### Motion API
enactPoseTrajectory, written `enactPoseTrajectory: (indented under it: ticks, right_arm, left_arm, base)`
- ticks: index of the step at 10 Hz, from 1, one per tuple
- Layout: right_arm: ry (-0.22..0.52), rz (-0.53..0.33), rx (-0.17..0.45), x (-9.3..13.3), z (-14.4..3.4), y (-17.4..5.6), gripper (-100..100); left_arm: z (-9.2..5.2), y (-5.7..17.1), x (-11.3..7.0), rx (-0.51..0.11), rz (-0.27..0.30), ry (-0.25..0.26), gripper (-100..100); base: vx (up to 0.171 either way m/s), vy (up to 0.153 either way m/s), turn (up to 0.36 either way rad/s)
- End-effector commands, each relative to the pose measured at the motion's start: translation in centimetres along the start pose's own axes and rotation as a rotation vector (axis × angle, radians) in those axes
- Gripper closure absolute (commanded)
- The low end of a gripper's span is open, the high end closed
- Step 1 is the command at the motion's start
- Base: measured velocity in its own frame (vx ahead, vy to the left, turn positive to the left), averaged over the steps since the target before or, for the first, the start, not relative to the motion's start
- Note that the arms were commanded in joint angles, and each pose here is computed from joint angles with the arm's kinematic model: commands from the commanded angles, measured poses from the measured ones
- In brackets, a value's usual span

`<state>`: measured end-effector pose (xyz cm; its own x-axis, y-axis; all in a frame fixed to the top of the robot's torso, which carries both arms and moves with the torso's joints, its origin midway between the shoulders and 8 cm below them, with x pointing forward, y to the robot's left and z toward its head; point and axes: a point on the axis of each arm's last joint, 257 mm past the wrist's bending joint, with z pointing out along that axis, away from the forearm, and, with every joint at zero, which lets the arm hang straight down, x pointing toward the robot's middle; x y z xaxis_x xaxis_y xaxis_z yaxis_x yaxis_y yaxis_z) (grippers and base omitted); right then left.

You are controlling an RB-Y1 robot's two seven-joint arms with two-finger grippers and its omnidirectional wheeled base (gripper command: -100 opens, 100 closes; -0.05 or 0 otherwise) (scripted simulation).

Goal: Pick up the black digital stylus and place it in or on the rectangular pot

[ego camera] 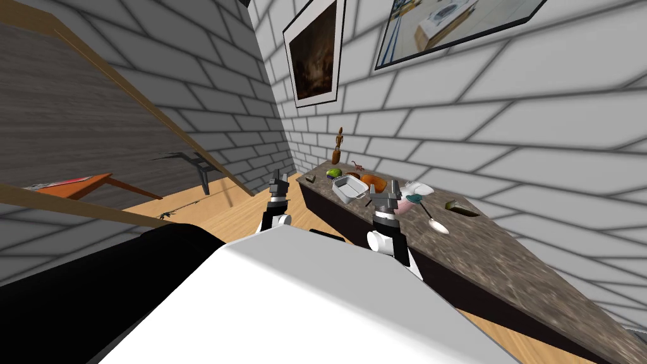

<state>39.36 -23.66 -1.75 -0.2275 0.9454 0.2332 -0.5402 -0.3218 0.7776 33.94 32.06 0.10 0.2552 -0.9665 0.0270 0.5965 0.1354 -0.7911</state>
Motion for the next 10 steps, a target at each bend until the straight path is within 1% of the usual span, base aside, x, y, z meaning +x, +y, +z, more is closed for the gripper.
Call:
enactPoseTrajectory:
  ticks: [1,2,3,5,6,7,10]
  right_arm:
    - [-0.004,0.069,0.015,-0.4,0.0,-0.9,-100]
    - [-0.008,0.120,0.029,-0.6,0.0,-1.8,-100]
    - [-0.008,0.126,0.029,-0.6,0.0,-1.8,-100]
    - [-0.021,0.239,0.058,-1.1,0.1,-3.6,-100]
    - [-0.029,0.289,0.073,-1.3,0.0,-4.5,-100]
    - [-0.029,0.301,0.073,-1.3,0.0,-4.5,-100]
    - [-0.063,0.464,0.126,-2.2,-0.1,-7.7,-100]
  left_arm:
    - [0.0,0.0,0.0,0.000,0.000,0.000,0]
    - [0.0,0.0,0.0,0.000,0.000,0.000,0]
    - [0.0,0.0,0.0,0.000,0.000,0.000,0]
    - [0.0,0.0,0.0,0.000,0.000,0.000,0]
    - [0.0,0.0,0.0,0.000,0.000,0.000,0]
    - [0.0,0.0,0.0,0.000,0.000,0.000,0]
    - [0.0,0.0,0.0,0.000,0.000,0.000,0]
  base:
    - [-0.048,-0.089,0.036]
    - [-0.054,-0.117,0.054]
    - [-0.034,-0.102,0.020]
    - [-0.048,-0.103,0.063]
    - [-0.081,-0.152,0.084]
    - [-0.048,-0.112,0.027]
    - [-0.050,-0.119,0.098]
